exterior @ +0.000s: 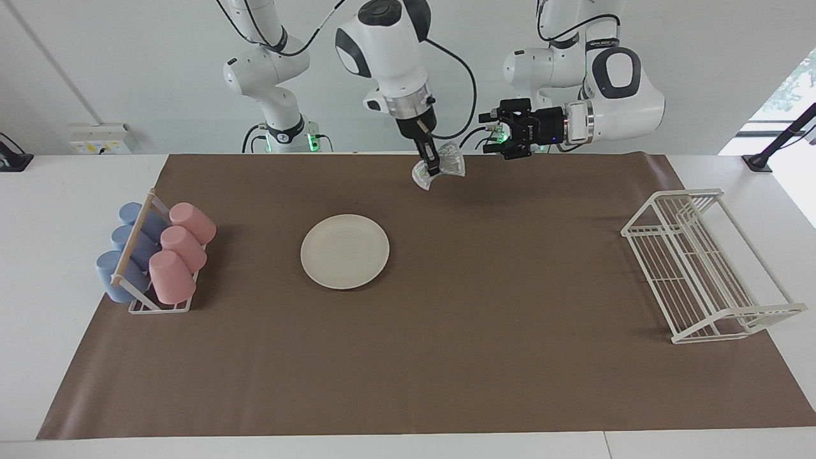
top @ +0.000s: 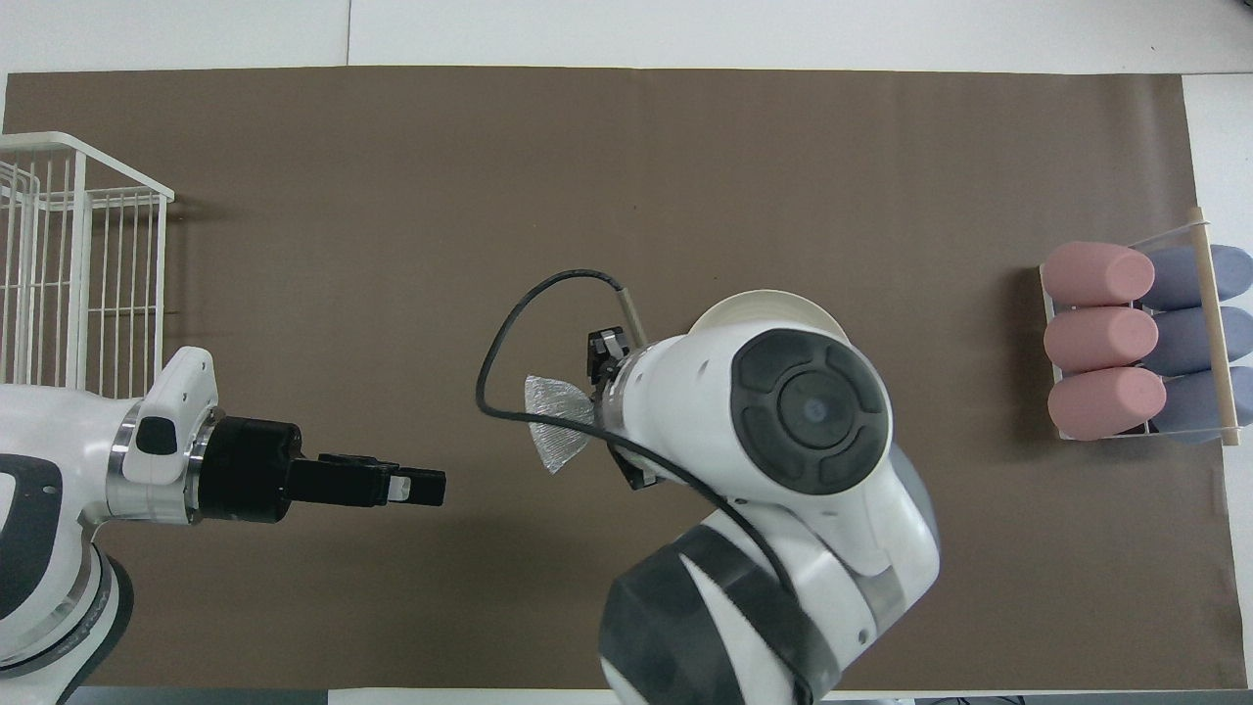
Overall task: Wipe plate with sponge
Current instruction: 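Rub the sponge over the plate surface with the right gripper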
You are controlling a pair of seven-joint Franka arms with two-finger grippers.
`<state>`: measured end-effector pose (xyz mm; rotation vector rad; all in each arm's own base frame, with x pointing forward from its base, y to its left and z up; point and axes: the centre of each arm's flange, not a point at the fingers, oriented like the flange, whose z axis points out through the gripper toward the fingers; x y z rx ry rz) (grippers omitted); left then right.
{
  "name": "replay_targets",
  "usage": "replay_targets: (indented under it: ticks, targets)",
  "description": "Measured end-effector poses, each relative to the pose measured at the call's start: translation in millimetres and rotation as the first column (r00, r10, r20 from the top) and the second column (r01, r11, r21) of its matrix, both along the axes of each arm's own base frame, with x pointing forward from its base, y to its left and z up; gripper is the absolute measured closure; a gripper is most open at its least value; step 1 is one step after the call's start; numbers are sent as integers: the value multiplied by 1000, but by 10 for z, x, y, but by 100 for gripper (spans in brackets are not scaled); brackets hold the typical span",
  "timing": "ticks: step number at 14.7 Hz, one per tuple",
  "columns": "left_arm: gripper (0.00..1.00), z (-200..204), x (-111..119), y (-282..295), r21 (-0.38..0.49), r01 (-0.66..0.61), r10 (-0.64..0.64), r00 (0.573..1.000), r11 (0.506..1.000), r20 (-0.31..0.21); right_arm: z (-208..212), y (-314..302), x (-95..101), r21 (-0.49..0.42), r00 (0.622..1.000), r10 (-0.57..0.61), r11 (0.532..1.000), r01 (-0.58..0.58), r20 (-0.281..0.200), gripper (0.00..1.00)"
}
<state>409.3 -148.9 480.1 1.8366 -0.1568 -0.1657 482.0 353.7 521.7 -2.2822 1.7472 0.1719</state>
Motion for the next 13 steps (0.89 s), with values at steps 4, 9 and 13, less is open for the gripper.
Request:
replay_targets:
  ticks: [4,9,13]
  targets:
    - [0,-90,-23,133,126,36,-36,999,991,-7,-748,-798,426,-42,996,65,997,-62,60,89]
    - [0,-102,81,645,337,5,0,1000,942,-16,-1727,-866,263,-68,995,62,996,-57,83,89]
    - [0,78,224,894,497,-71,91,996,865,-16,-2138,-921,238,-92,996,77,993,-72,54,89]
